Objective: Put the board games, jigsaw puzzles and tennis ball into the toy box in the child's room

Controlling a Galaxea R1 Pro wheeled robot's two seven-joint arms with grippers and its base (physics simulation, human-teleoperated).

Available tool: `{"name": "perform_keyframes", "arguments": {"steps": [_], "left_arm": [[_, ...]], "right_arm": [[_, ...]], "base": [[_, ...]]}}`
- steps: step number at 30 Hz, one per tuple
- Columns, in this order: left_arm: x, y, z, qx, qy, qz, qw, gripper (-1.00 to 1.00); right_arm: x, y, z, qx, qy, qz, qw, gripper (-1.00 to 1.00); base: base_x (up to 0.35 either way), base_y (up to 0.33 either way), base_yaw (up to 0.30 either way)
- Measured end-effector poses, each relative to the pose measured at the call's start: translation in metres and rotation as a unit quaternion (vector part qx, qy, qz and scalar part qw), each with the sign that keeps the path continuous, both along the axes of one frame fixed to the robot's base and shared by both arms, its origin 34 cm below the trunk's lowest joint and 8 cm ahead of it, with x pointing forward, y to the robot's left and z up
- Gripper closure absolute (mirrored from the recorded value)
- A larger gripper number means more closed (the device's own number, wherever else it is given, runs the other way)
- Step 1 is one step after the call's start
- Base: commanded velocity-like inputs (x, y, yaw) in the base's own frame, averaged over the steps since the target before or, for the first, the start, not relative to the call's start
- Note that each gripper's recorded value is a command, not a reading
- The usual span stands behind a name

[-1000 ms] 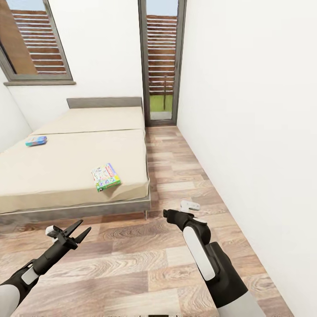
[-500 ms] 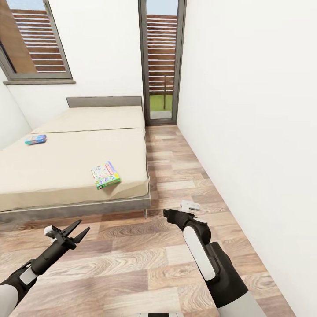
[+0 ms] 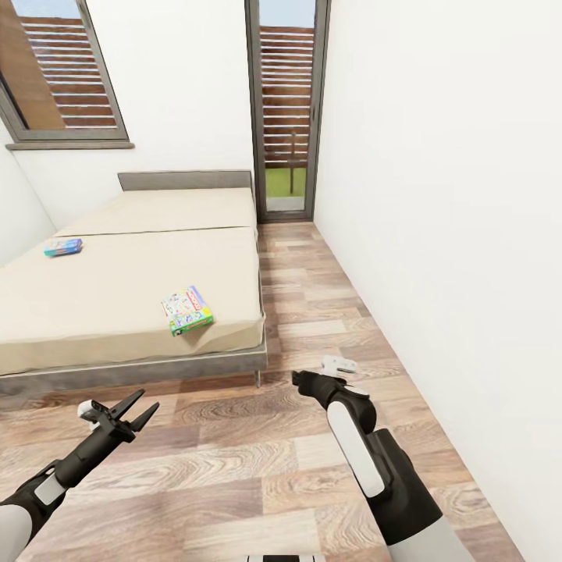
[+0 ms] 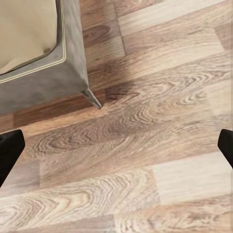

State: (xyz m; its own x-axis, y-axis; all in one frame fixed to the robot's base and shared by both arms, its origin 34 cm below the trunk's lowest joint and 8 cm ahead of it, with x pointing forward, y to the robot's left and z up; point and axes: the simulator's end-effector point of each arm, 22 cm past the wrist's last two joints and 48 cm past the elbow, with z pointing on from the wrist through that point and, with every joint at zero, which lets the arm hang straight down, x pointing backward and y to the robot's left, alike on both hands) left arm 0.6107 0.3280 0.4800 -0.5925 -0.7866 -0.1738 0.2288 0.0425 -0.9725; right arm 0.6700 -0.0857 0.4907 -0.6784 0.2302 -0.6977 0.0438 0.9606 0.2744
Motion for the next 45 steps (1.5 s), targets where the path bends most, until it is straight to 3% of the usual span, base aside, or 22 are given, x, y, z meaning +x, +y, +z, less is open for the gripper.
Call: {"name": "perform_keyframes", "arguments": {"steps": [26, 30, 33, 40, 45], "left_arm": [[0.003, 0.006, 0.005, -0.015, -0.007, 0.018, 0.9997, -1.00], [0.002, -0.005, 0.000, -0.029, -0.005, 0.024, 0.9993, -1.00], [0.002, -0.015, -0.001, -0.037, -0.004, 0.020, 0.9991, -1.00], [-0.009, -0.040, -0.015, -0.047, 0.010, 0.003, 0.9988, -1.00], [-0.011, -0.042, -0.016, -0.047, 0.012, 0.002, 0.9988, -1.00]], "right_arm": [[0.000, -0.005, -0.002, -0.004, 0.000, -0.001, 1.0000, -1.00], [-0.010, -0.001, -0.017, -0.004, 0.024, -0.001, 0.9997, -1.00], [-0.009, -0.001, -0.017, -0.005, 0.025, -0.001, 0.9997, -1.00], [-0.033, -0.004, -0.053, -0.010, 0.063, 0.000, 0.9980, -1.00], [-0.052, -0.007, -0.077, -0.016, 0.091, 0.001, 0.9957, -1.00]], "base": [[0.000, 0.000, 0.000], [0.000, 0.000, 0.000], [0.000, 0.000, 0.000], [0.054, 0.000, 0.000], [0.128, 0.000, 0.000]]}}
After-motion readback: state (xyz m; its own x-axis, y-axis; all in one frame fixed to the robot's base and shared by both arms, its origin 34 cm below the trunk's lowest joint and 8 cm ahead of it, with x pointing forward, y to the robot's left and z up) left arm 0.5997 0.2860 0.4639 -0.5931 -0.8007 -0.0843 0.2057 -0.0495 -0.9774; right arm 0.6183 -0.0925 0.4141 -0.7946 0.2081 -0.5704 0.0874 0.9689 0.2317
